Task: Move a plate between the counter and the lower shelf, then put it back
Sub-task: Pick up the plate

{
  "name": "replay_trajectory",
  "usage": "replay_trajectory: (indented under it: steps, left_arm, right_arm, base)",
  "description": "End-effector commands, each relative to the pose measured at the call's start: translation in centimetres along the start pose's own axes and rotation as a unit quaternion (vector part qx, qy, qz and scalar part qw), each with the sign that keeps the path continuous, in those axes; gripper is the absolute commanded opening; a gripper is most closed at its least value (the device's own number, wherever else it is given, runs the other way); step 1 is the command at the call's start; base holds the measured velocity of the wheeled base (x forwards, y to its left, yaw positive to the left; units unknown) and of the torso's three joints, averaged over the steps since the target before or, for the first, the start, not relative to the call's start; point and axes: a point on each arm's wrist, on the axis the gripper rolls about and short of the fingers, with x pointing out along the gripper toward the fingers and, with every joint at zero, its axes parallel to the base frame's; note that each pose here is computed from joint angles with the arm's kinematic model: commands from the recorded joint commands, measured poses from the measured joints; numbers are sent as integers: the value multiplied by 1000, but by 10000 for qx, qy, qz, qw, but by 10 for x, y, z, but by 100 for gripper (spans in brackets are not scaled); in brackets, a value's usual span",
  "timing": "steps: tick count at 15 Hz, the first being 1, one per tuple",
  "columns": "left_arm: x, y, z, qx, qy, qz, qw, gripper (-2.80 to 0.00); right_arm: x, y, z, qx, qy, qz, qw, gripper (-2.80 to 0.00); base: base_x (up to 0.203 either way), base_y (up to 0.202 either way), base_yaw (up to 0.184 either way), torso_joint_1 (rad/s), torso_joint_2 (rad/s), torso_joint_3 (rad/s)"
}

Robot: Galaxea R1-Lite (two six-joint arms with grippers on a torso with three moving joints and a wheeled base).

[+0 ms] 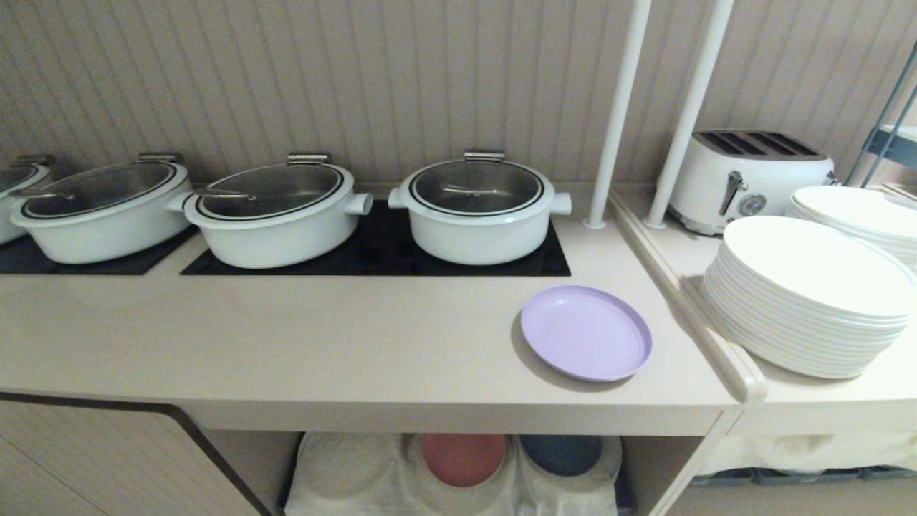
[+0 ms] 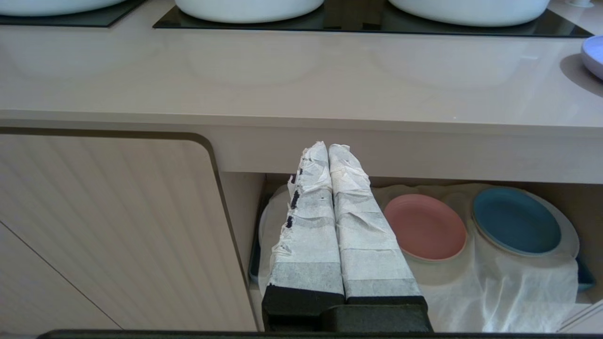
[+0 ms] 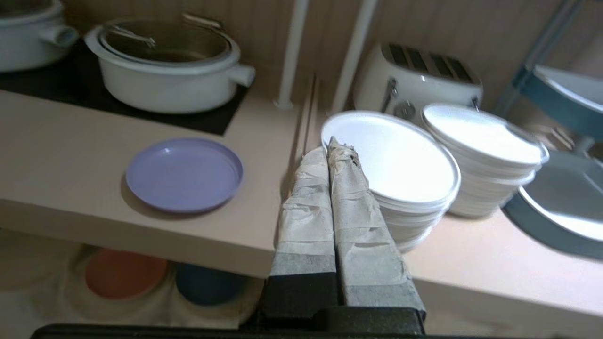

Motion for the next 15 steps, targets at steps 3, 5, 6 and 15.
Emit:
replay_trajectory:
  steps: [3,5,6,15]
  left_arm:
    - [0,0,0,-4,4,1,10000,-280]
    - [0,0,0,-4,4,1,10000,-280]
    - [0,0,0,-4,4,1,10000,-280]
    - [0,0,0,-4,4,1,10000,-280]
  right_arm:
    - [9,1,-8,86,752,128,9971,-280]
    - [23,3,-19,145,991,406,9941,-280]
    - [29,4,-20,303,1034,531,9928,-280]
    - [75,5,-33,831,1914,836,9744,-280]
  base:
    - [0,0,0,0,0,0]
    - [0,0,0,0,0,0]
    - [0,0,0,0,0,0]
    - [0,0,0,0,0,0]
